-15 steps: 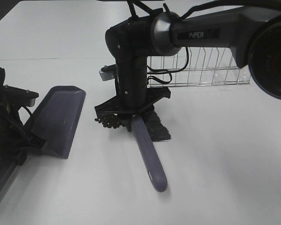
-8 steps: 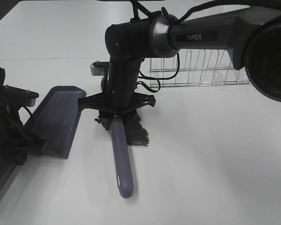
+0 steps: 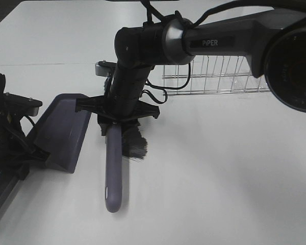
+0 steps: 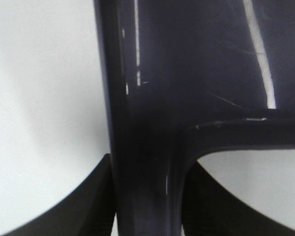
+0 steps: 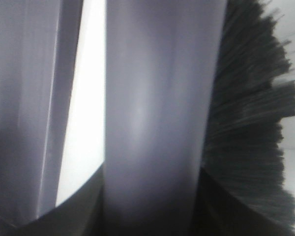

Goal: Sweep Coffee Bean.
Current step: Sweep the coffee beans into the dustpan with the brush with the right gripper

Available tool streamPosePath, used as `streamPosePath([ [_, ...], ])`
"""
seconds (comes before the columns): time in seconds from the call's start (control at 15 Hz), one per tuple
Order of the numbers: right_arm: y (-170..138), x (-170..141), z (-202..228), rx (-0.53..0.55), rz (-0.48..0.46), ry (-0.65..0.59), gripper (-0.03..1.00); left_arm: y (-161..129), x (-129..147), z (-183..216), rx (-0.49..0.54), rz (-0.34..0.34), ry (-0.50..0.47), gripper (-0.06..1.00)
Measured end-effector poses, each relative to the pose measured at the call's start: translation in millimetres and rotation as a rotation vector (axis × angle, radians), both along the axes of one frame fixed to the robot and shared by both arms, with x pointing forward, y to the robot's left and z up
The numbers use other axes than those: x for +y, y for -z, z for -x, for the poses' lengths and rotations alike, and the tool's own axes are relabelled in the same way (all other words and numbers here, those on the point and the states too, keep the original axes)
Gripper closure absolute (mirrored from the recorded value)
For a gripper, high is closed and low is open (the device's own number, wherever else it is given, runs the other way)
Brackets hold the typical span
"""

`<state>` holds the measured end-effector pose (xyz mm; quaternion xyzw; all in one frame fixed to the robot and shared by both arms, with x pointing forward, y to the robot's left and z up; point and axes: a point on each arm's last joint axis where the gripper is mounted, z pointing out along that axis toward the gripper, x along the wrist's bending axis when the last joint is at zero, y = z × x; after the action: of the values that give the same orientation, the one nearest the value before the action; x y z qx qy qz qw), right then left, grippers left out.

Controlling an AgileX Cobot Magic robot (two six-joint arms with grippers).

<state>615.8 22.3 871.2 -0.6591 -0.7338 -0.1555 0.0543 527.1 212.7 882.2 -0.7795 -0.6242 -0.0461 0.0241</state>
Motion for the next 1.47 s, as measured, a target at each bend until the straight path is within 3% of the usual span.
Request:
streamPosePath([
  [0.6,1,13,-1,0.045,-0.163,0.107,0.66,0,0,0,0.0,0.001,-0.001,0.61],
  [1.07,-5,30,0,0.11,-0.392,0.154,0.66,0,0,0,0.001,0.002,-0.003,0.61],
  [1.47,-9,31,-1,0.137,-0.471,0.148,0.67,0,0,0,-0.001,0.003,-0.002,0.61],
])
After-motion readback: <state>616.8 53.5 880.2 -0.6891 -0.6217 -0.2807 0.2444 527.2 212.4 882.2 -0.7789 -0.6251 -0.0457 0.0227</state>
